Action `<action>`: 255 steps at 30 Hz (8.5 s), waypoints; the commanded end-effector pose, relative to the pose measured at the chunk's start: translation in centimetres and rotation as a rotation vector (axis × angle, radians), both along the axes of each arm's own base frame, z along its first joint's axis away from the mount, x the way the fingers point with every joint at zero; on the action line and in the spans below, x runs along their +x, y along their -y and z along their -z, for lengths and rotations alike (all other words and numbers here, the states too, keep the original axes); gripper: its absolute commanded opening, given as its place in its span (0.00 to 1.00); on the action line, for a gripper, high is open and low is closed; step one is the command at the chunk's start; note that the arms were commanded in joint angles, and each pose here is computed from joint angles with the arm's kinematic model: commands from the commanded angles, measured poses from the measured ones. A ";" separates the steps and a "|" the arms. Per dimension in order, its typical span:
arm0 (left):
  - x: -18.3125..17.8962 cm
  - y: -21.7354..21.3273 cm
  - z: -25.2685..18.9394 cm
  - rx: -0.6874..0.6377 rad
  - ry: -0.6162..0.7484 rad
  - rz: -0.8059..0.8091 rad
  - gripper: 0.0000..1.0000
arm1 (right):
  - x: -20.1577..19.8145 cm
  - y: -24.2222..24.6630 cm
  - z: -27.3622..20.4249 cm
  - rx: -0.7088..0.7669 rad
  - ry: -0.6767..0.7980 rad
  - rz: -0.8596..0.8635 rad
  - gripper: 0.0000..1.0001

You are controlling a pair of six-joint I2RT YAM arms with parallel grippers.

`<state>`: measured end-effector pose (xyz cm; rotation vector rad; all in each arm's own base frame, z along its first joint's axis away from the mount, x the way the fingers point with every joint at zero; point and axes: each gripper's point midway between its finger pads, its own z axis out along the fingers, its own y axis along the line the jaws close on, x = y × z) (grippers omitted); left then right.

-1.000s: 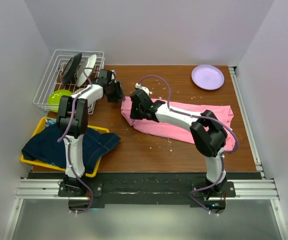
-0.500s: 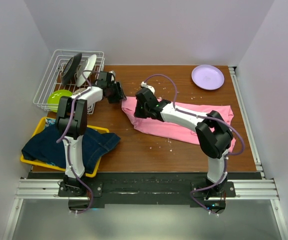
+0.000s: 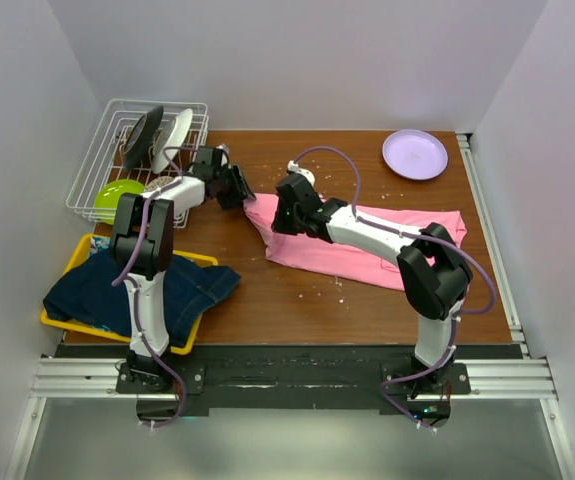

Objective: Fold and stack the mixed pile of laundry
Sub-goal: Fold the T-shirt at the center of the board.

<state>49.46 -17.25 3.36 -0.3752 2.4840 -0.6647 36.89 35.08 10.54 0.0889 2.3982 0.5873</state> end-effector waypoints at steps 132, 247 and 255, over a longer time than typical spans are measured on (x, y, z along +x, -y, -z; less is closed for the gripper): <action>-1.1 13.8 -7.2 0.081 0.257 0.223 0.56 | 0.3 25.8 3.7 -0.290 -0.068 0.477 0.00; -3.5 2.7 -0.3 0.156 0.173 -0.093 0.00 | -3.1 8.7 -1.3 -0.250 0.069 0.015 0.19; -5.1 1.9 0.8 0.150 0.135 -0.107 0.00 | -8.3 0.2 0.5 -0.264 0.085 -0.163 0.09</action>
